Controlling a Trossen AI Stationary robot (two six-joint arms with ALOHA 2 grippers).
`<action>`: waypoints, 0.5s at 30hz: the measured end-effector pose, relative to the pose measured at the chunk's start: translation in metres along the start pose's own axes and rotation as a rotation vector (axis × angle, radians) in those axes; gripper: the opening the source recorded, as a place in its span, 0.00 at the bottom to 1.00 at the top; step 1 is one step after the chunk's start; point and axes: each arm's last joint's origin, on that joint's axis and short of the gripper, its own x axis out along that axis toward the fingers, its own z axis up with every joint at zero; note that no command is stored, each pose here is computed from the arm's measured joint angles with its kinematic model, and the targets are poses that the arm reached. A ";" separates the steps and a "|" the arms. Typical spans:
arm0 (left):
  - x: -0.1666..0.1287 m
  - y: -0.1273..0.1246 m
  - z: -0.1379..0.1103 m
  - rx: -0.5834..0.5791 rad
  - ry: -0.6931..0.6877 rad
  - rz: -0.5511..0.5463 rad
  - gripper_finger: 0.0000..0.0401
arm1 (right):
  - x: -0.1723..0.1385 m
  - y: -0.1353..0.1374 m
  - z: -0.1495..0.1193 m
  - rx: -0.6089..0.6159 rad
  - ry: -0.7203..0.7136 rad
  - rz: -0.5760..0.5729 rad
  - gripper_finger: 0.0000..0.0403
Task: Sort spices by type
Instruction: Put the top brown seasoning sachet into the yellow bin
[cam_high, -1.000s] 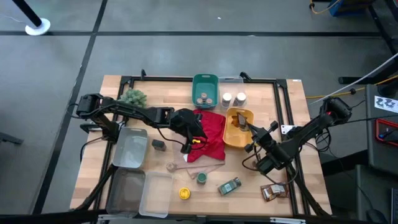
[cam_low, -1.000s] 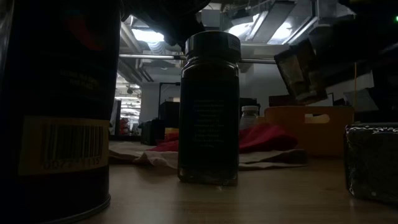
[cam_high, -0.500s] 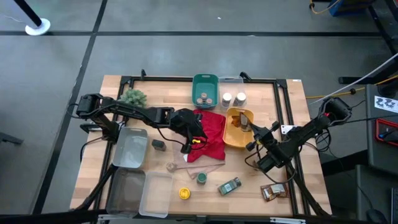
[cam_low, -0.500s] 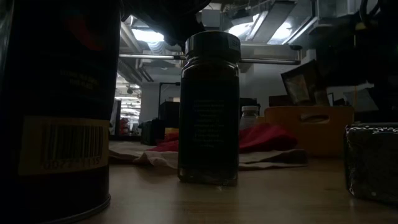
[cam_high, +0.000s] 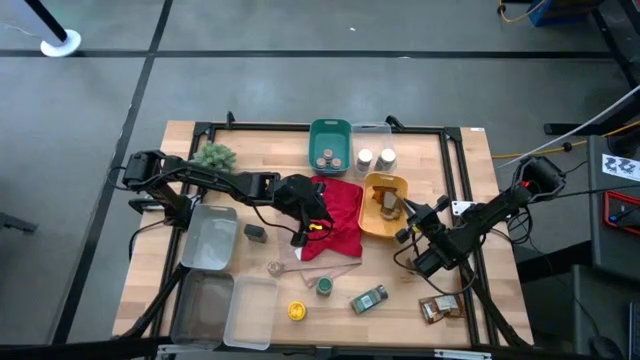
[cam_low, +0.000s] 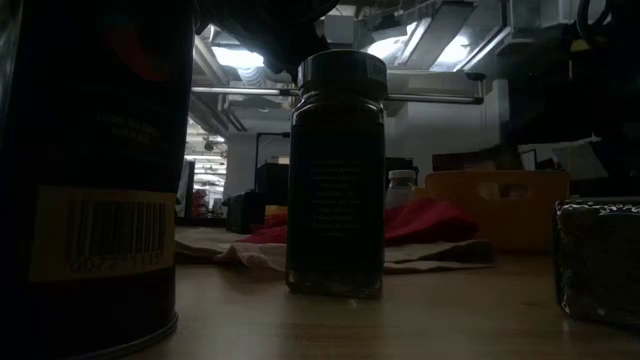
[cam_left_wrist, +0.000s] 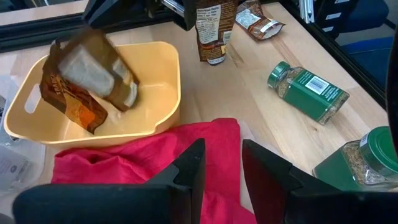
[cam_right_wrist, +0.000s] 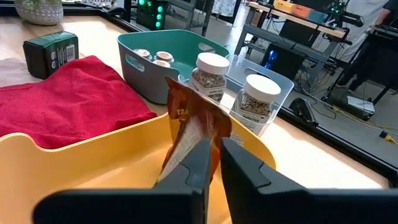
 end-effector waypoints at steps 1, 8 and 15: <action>0.000 0.000 0.000 0.000 0.000 0.000 0.22 | 0.000 0.000 0.000 0.002 0.000 0.001 0.11; 0.000 0.000 0.000 0.000 0.000 0.000 0.22 | 0.000 0.001 0.000 -0.001 0.001 0.002 0.18; 0.000 0.000 0.000 0.000 0.000 0.000 0.22 | -0.007 0.007 0.019 -0.013 0.127 -0.002 0.21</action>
